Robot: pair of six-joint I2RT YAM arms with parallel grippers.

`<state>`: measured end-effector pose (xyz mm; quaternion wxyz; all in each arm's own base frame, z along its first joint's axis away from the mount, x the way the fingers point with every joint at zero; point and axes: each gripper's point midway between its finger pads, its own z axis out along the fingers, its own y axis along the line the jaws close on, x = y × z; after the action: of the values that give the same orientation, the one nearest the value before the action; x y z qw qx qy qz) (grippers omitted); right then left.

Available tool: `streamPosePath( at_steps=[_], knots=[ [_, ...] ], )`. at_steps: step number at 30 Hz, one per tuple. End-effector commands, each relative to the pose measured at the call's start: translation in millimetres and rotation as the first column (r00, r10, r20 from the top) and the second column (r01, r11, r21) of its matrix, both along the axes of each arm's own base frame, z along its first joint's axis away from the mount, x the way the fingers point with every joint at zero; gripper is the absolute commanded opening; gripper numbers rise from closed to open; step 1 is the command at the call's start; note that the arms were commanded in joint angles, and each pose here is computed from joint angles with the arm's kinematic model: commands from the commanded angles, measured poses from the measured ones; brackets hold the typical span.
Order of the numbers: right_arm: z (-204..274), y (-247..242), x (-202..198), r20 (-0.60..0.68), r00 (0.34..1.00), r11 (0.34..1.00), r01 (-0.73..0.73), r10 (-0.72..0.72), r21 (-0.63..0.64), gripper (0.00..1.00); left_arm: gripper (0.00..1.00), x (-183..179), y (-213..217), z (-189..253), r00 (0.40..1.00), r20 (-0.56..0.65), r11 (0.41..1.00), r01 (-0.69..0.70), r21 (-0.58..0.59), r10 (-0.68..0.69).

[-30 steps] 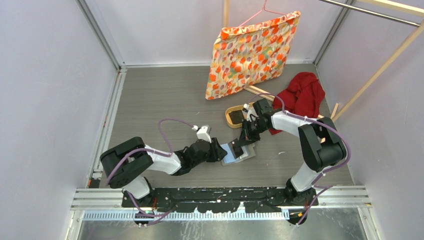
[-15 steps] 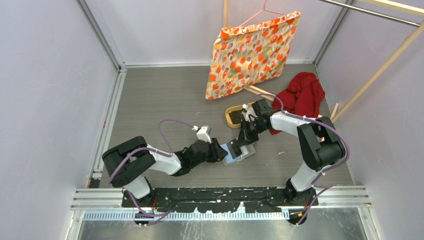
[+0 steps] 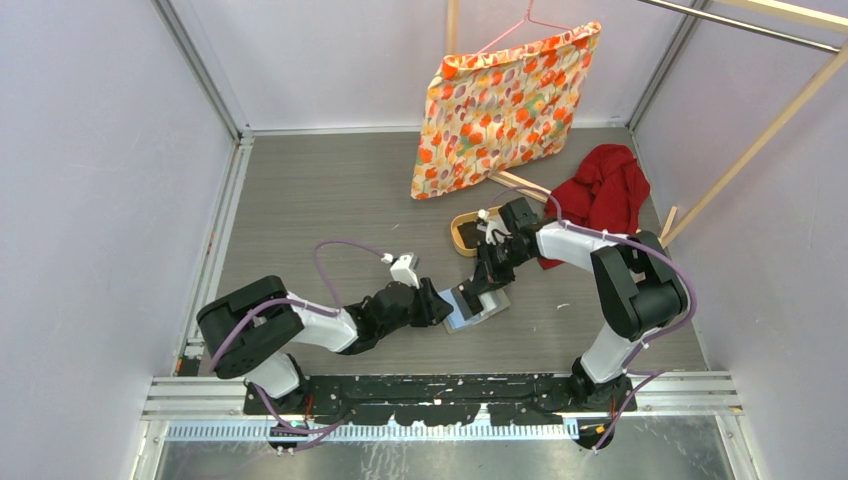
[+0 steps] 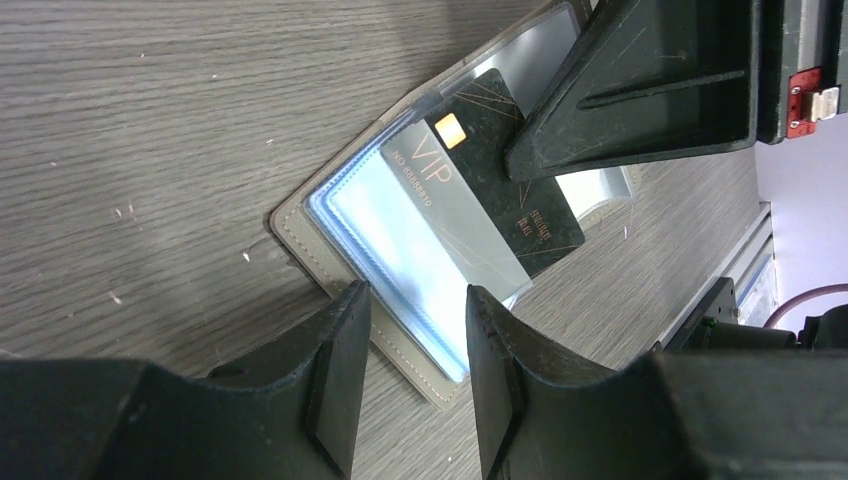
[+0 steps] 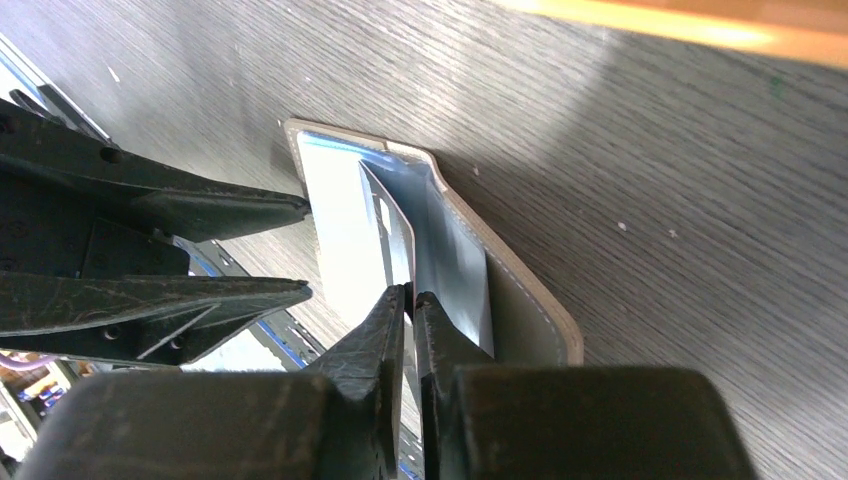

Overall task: Put the credit cards into the card holder
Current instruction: Insert the credit card into the card holder.

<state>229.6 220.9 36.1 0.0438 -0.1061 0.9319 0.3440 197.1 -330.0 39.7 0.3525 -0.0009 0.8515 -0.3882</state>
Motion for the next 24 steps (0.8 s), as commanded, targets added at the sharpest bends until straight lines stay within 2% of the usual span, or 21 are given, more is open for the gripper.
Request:
streamPosePath(
  at_steps=[1, 11, 24],
  knots=[
    [-6, -5, -4, -0.003, 0.999, 0.998, -0.033, 0.033, -0.048, 0.13, 0.42, 4, 6, 12, 0.999, 0.029, 1.000, -0.018, -0.021, 0.019],
    [1, -7, 1, 0.028, 0.998, 0.997, -0.047, 0.049, -0.061, 0.23, 0.42, 5, 15, 18, 0.999, 0.040, 0.999, -0.035, -0.016, 0.036],
    [8, -8, 7, 0.070, 0.996, 0.995, -0.058, 0.063, -0.076, 0.31, 0.40, 3, 4, 12, 1.000, 0.010, 0.999, -0.010, -0.037, 0.011]
  ],
)
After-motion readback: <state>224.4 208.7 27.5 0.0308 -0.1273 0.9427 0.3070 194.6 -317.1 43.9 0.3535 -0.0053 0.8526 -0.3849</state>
